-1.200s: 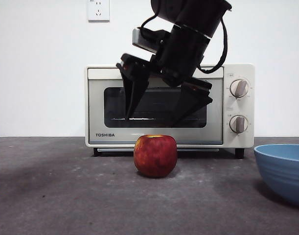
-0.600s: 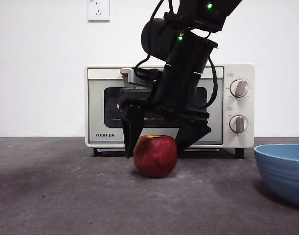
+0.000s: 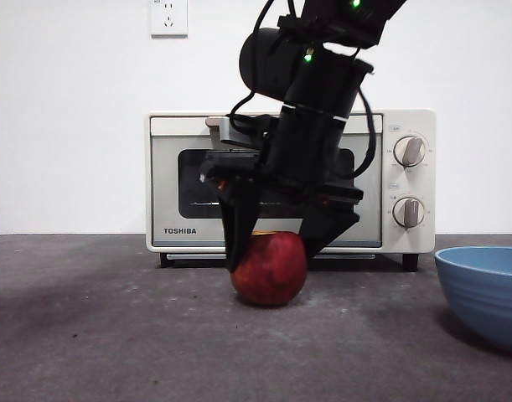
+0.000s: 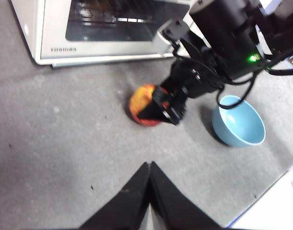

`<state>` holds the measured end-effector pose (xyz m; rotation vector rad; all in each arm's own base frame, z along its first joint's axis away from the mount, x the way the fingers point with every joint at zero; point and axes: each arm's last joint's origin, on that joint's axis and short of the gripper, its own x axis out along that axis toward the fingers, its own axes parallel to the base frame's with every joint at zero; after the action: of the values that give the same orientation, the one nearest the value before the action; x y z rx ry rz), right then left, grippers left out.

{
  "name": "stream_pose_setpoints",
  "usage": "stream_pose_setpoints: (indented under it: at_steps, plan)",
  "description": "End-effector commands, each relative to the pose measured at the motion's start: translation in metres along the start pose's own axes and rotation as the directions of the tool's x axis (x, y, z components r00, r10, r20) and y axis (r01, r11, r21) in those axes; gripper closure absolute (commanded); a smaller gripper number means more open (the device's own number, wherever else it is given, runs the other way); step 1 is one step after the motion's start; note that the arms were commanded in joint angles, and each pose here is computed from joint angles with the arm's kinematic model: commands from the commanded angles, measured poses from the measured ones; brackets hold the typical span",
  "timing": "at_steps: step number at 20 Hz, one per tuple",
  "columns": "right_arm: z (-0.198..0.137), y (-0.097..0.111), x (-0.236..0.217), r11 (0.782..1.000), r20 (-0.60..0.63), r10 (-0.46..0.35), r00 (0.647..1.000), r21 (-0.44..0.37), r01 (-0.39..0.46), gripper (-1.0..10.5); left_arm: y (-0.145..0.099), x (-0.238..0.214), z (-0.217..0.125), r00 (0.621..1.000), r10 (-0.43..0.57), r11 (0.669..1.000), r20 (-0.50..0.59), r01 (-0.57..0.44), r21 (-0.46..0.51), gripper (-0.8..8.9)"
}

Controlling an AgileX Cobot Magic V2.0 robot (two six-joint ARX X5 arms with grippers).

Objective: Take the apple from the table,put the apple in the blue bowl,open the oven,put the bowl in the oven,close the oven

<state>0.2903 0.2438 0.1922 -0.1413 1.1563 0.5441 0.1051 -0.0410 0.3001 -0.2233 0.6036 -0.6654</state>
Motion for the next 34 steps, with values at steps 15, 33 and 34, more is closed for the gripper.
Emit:
stream_pose_setpoints:
  at_steps: [15, 33, 34]
  plan:
    - [-0.102, -0.018, -0.175, 0.979, 0.209, -0.204, 0.956, 0.042, 0.200, 6.4, -0.003, -0.002, 0.008, 0.999, -0.017, 0.999, 0.045, 0.015, 0.037, 8.06]
    - [-0.160, -0.066, -0.091, 0.952, 0.180, -0.241, 0.954, 0.236, 0.197, 5.5, -0.002, 0.000, 0.009, 0.999, -0.015, 0.999, 0.032, 0.014, 0.029, 8.06]
    - [-0.159, -0.067, -0.088, 0.951, 0.164, -0.243, 0.956, 0.235, 0.202, 5.4, -0.002, 0.000, 0.009, 0.999, -0.015, 0.999, 0.032, 0.014, 0.029, 8.06]
